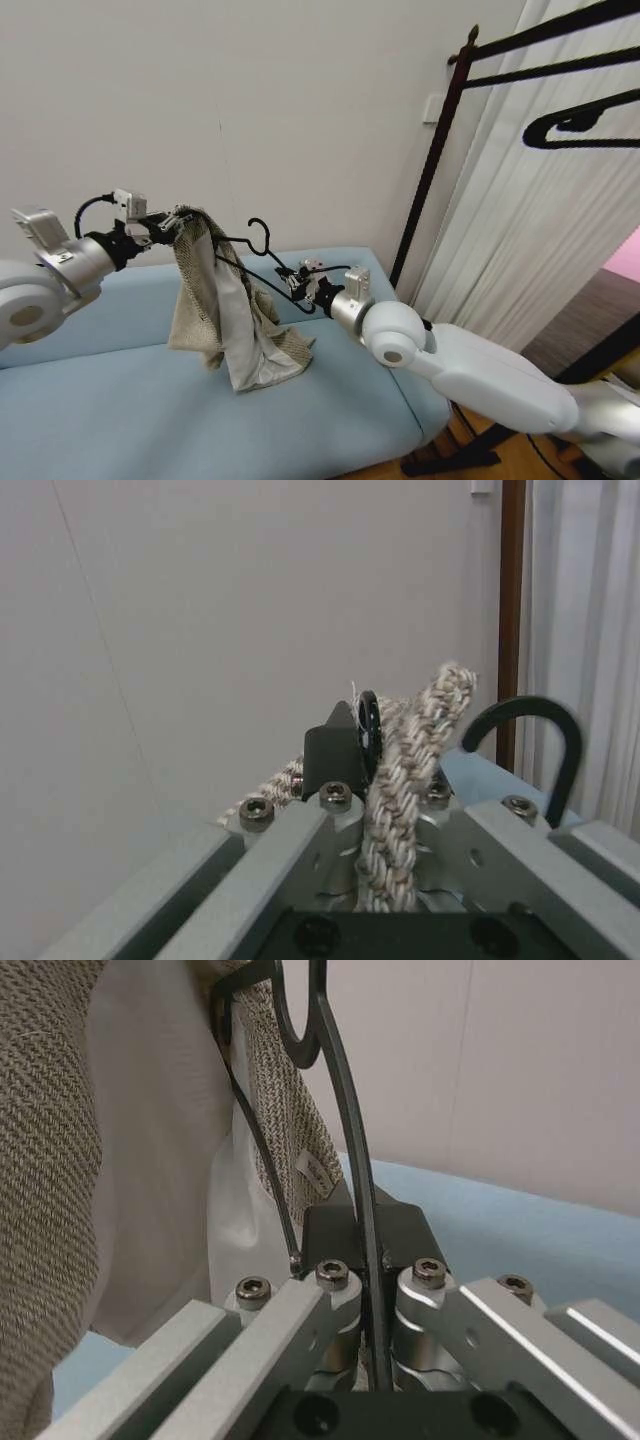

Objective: Pick up the clothes from the sofa and hang them on the clothes hanger.

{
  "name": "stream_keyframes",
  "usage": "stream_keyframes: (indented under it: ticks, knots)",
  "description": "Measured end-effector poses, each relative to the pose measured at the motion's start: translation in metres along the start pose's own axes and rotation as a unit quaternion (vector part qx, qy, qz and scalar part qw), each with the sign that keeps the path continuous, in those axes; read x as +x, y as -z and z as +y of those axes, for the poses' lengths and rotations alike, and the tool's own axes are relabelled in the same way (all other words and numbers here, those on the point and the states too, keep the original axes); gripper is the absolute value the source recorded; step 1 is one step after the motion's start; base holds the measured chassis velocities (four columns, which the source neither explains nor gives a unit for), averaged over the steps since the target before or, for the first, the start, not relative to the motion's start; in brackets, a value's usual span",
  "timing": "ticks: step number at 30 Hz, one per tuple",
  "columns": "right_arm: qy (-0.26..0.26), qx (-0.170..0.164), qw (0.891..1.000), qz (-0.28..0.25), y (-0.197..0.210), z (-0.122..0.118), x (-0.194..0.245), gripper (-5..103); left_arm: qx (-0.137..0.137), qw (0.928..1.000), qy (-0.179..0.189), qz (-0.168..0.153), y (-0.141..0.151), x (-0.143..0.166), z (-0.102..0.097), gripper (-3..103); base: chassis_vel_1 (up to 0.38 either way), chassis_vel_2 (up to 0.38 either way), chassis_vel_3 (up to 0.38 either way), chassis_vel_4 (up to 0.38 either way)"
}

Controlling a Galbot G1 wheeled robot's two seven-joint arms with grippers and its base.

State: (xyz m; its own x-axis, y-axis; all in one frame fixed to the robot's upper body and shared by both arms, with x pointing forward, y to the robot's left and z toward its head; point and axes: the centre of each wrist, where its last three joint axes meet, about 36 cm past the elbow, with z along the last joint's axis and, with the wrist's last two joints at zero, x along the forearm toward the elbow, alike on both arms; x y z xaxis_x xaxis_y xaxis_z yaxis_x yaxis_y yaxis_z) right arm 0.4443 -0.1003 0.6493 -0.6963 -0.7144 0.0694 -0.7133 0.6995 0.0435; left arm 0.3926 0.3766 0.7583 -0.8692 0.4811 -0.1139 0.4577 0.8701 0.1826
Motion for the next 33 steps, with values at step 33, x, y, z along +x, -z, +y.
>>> stream_keyframes:
  ticks: [33]
  knots:
    - [-0.054, -0.021, 0.994, -0.097, 0.006, -0.02, -0.042, 1, 0.019, 0.9991, -0.027, -0.028, 0.004, 0.007, -0.022, 2, 0.0, 0.0, 0.0, 0.0]
